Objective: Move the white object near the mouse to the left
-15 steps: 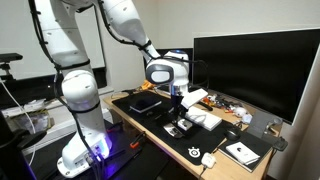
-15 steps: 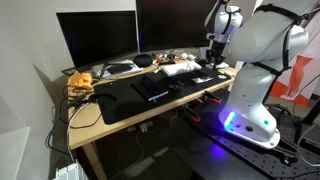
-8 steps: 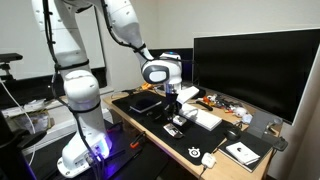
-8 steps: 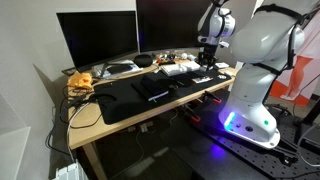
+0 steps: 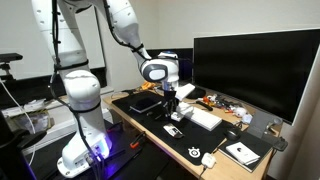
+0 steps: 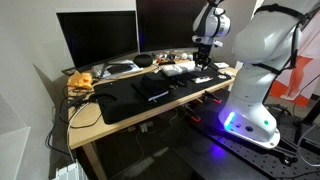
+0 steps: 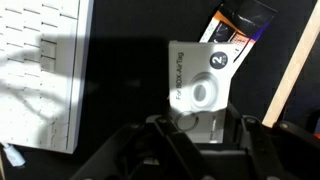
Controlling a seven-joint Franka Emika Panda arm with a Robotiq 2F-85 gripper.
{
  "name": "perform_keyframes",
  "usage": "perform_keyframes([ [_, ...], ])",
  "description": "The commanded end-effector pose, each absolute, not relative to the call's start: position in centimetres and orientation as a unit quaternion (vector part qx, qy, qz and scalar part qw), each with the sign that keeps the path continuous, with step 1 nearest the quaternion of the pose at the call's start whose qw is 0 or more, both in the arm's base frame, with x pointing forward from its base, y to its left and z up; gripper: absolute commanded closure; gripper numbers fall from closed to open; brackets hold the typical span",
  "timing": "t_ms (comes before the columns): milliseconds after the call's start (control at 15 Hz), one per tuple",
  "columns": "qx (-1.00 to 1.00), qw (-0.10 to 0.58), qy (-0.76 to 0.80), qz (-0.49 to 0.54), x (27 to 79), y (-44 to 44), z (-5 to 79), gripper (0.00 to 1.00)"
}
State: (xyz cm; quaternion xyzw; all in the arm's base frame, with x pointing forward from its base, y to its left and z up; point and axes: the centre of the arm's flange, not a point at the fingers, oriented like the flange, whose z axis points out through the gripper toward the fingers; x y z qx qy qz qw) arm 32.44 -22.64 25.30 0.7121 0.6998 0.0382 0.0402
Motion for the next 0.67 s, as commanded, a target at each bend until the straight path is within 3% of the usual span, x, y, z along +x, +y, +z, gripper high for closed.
perform_keyframes([
  [0, 0.711, 0.052, 0.7, 0.039, 31.2, -19.9, 25.1, 0.73],
  [600, 0.716, 0.026, 0.696, 0.055, 32.3, -17.6, 23.1, 0.73],
])
